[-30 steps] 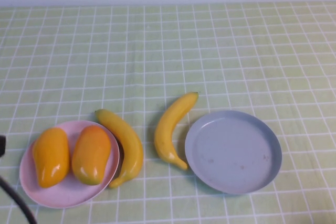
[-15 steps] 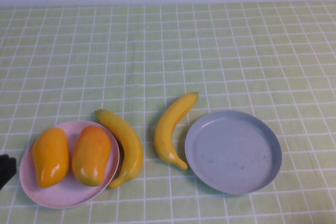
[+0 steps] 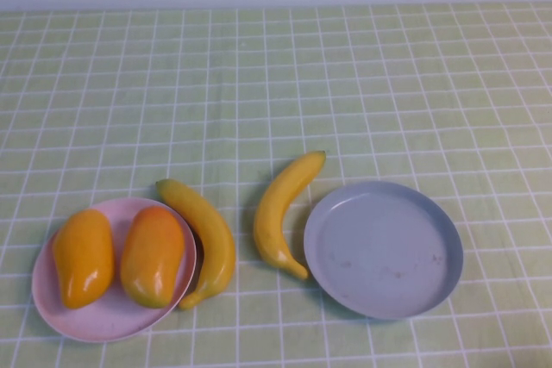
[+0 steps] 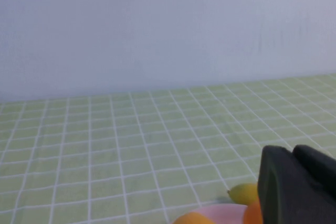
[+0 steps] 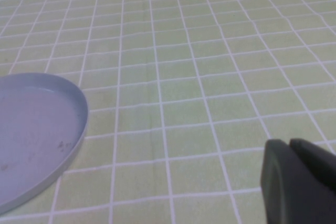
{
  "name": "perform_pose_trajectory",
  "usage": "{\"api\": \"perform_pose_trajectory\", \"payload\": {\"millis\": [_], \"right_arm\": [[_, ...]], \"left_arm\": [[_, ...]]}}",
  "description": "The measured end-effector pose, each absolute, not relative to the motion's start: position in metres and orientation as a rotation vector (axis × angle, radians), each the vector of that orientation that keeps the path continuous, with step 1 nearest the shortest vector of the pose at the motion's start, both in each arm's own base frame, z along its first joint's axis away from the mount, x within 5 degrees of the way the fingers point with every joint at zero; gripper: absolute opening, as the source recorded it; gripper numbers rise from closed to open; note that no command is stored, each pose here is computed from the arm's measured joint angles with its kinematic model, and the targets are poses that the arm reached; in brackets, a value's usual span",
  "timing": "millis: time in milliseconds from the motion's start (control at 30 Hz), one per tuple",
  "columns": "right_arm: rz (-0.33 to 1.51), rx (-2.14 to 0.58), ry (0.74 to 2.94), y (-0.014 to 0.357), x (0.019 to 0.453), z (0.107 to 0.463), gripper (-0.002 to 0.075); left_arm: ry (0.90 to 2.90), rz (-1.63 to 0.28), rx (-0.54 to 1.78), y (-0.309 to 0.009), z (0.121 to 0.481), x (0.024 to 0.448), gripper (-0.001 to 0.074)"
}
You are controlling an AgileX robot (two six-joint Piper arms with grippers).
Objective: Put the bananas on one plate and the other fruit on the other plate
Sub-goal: Put another type of fruit in the right plate
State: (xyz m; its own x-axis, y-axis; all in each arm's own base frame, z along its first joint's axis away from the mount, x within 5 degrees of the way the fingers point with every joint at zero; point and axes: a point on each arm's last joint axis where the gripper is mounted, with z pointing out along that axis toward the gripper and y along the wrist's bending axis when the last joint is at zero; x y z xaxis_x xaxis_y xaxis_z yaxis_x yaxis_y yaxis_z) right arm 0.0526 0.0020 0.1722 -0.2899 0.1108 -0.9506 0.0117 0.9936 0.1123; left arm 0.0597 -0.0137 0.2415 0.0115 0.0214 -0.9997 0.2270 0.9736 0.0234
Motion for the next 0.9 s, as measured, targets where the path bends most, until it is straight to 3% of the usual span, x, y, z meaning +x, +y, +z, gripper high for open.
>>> {"api": "perform_pose_trajectory", "payload": {"millis": [200,567,900], "right_arm": [[0.097,0.089,1.863,0.002,0.053,0.172,-0.0017],[0.097,0.089,1.863,0.002,0.053,0.172,-0.0017],[0.098,0.089,1.863,0.002,0.053,0.172,-0.0017]], "left_arm": [[1.509,-0.109,0.122,-0.008,0.207,0.056,0.0003],[1.844,-0.074,0.139,-0.006,0.173,0.053,0.0003],[1.865,-0.073,0.139,-0.006,0.171,0.052,0.0003]]}}
